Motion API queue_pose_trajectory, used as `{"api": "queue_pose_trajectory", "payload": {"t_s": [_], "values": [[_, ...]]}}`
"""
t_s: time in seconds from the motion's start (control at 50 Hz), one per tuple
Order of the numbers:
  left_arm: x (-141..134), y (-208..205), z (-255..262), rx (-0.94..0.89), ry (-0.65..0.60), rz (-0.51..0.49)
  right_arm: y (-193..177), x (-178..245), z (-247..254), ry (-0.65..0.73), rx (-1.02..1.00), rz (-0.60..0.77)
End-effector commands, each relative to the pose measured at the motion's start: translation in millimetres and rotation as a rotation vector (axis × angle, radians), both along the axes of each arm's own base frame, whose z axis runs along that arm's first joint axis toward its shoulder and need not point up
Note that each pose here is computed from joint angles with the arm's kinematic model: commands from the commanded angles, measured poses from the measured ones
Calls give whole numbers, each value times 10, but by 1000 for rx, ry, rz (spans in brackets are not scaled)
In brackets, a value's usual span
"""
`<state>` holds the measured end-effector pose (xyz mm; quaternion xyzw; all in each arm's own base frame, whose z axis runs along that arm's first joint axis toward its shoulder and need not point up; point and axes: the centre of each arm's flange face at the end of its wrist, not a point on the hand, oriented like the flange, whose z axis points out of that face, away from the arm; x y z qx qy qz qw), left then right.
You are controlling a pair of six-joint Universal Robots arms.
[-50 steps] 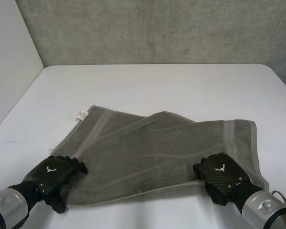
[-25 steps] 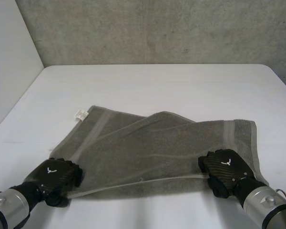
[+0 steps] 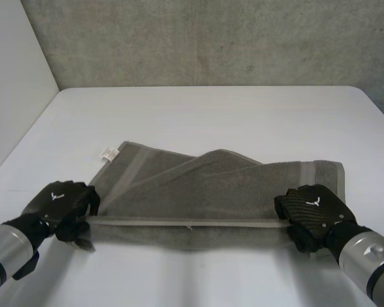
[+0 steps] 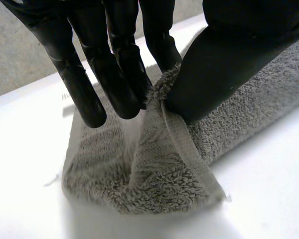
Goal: Fold the towel.
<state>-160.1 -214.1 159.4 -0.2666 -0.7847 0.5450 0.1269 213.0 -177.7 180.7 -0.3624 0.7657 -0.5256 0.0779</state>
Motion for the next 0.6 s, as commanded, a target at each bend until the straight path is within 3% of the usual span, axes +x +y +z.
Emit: {"api": "queue_pose_trajectory", "payload": {"t_s": [0.02, 0.16, 0.2, 0.22, 0.26, 0.28, 0.3, 0.32, 0.36, 0.38, 0.42, 0.52, 0.6], "values": [[-170, -183, -16, 4, 7, -70, -307, 60, -66, 104, 8, 5], [-381, -683, 116, -102, -34, -76, -919, 187, 66, 146, -140, -45], [-496, -1011, 351, -223, -38, -55, -1297, 348, 341, 105, -316, -70], [-497, -1013, 352, -224, -38, -54, -1299, 349, 342, 104, -316, -71], [-679, -1358, 812, -437, -10, -39, -1699, 481, 817, 19, -561, -108], [-680, -1360, 814, -438, -10, -39, -1701, 482, 820, 18, -562, -109], [-785, -1500, 1123, -565, 30, -27, -1848, 529, 1079, -27, -682, -123], [-786, -1501, 1127, -567, 30, -27, -1849, 529, 1081, -28, -684, -123], [-906, -1665, 1835, -814, 178, 38, -2035, 597, 1713, -143, -959, -151], [-907, -1665, 1839, -815, 179, 38, -2035, 597, 1716, -143, -960, -151], [-881, -1693, 2421, -985, 373, 116, -2051, 599, 2161, -235, -1152, -173], [-833, -1672, 2686, -1015, 557, 133, -1992, 593, 2316, -283, -1211, -176], [-846, -1690, 2492, -937, 543, 138, -1989, 586, 2107, -268, -1098, -158]]}}
